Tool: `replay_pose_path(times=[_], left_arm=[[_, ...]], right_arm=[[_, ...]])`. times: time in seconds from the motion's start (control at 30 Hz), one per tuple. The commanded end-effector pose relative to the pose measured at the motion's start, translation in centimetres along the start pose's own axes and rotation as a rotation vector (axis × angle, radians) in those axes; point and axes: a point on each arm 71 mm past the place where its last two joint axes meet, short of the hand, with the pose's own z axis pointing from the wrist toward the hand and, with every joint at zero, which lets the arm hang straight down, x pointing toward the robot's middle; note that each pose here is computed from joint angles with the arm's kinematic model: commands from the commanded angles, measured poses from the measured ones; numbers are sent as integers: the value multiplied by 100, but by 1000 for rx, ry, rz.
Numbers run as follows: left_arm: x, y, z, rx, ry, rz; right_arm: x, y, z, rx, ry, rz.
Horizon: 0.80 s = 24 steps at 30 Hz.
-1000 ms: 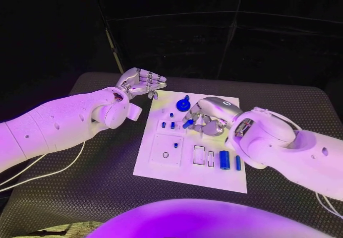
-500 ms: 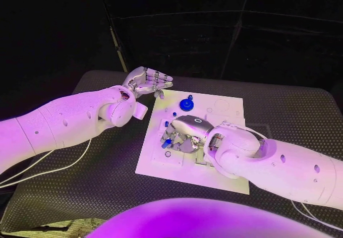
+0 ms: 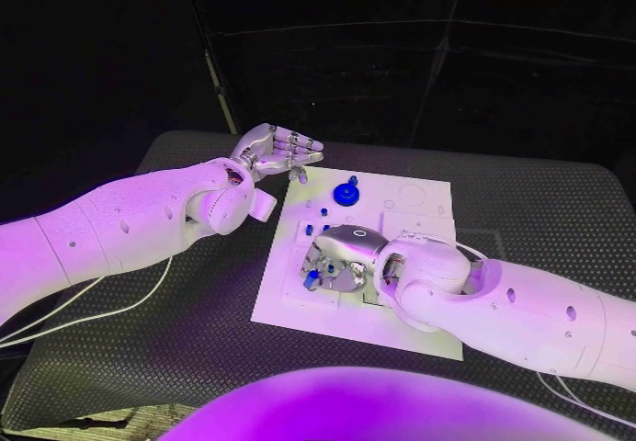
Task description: Assemble the parts on the task board
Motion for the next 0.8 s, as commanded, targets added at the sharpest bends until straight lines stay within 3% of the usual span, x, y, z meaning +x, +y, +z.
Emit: replay_pose_path(times=[0.03,0.8], left_arm=[[11,-14,8,5,11,-7],[-7,-9,3,3,7,-5]], right_arm=[[22,-11,3,13,35,-41],[37,-17,29,48,49,-105]])
